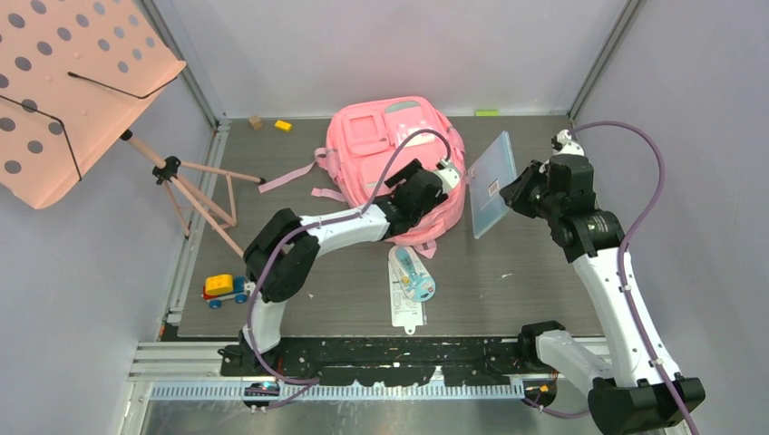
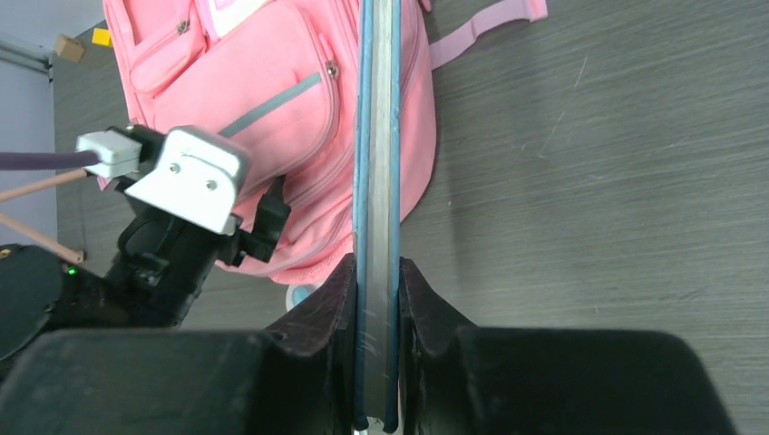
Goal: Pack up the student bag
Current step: Place the stationery in the student bag.
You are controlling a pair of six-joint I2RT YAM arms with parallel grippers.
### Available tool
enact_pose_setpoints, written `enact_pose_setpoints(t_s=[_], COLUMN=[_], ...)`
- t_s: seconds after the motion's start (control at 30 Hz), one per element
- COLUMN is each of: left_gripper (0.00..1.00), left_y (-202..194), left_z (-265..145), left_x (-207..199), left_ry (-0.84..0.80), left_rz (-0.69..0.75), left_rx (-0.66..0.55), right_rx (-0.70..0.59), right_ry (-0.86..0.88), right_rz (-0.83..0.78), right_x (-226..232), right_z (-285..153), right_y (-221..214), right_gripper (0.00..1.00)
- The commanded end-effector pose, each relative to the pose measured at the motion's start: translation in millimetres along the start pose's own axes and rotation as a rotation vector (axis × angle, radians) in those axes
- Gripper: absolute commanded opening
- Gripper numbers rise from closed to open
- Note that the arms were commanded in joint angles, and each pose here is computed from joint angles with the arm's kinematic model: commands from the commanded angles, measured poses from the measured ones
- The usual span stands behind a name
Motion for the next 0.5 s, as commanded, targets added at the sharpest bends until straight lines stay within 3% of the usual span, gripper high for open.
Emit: enact_pose_setpoints(t_s=[0.0, 0.07, 0.13, 0.27, 0.47], left_gripper=[0.66, 0.42, 0.26, 0.02, 0.0], left_y=[22, 22, 25, 42, 61], left_z=[6, 6, 1, -21, -56], left_x=[21, 26, 33, 51, 69], left_ry=[0.178, 0.216, 0.246, 0.258, 0.197], left_rz=[-0.054, -0.063, -0.08, -0.143, -0.255], left_rx=[-0.047, -0.047, -0.059, -0.117, -0.184], right_rx=[-0.093, -0.087, -0.093, -0.108, -0.135], right_ry=[0.096, 0.094, 0.09, 0.092, 0.192], right_rz=[0.018, 0.019, 0.022, 0.052, 0.178], right_x=[15, 14, 11, 6, 15], right_z=[-21, -25, -33, -42, -48], right_y=[16, 13, 10, 0, -10], right_gripper=[0.0, 0.0, 0.0, 0.0, 0.0])
Point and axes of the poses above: each gripper's point midway between its finger pads, its own z axis out along the fingers, its own x axis along the line the jaws close on, y = z × x, the point moved 4 cm from there along -z, back along the fingers, and after that the axes turned 2 degrees about -z, right-handed, at the moved point
